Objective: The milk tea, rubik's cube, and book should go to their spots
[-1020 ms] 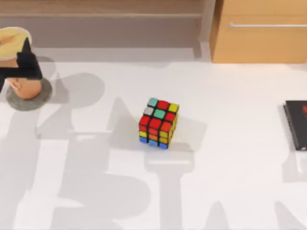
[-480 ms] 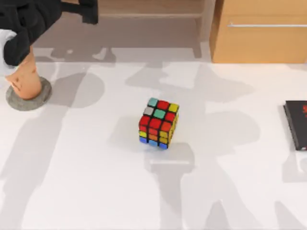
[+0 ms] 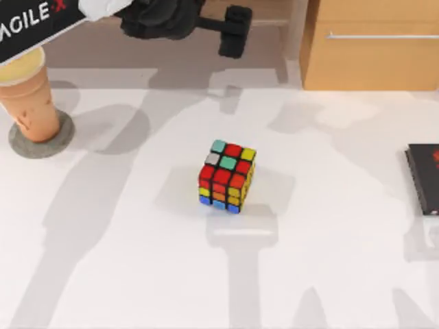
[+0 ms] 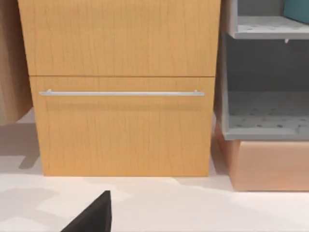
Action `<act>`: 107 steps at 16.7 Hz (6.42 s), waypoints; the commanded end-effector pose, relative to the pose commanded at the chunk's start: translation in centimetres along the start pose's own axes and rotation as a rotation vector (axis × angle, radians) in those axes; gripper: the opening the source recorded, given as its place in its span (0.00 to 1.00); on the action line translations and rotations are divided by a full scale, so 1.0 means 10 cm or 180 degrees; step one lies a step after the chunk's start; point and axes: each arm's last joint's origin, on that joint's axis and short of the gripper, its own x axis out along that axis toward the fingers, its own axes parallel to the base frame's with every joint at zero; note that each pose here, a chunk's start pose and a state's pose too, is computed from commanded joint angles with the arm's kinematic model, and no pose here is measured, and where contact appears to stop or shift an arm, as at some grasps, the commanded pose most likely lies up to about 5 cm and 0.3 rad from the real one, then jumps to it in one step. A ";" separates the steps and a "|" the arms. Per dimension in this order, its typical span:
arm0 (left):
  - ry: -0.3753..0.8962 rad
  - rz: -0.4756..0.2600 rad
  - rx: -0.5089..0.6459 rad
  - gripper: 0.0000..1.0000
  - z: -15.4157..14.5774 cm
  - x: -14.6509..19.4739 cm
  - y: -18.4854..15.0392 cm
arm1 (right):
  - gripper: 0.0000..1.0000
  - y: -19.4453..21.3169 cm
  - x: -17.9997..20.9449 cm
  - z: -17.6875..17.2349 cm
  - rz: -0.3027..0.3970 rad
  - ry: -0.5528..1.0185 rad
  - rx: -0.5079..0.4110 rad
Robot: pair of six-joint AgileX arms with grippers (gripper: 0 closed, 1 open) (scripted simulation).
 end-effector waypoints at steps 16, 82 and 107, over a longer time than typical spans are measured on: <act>0.2168 0.0409 -0.0156 1.00 -0.38 0.25 -0.88 | 1.00 0.00 0.00 0.00 0.0000 0.0000 0.0000; -0.1569 0.0456 0.0035 0.00 0.15 -1.66 0.20 | 1.00 0.00 0.00 0.00 0.0000 0.0000 0.0000; -0.3282 0.1472 -0.0333 0.00 0.55 -2.12 1.25 | 1.00 0.00 0.00 0.00 0.0000 0.0000 0.0000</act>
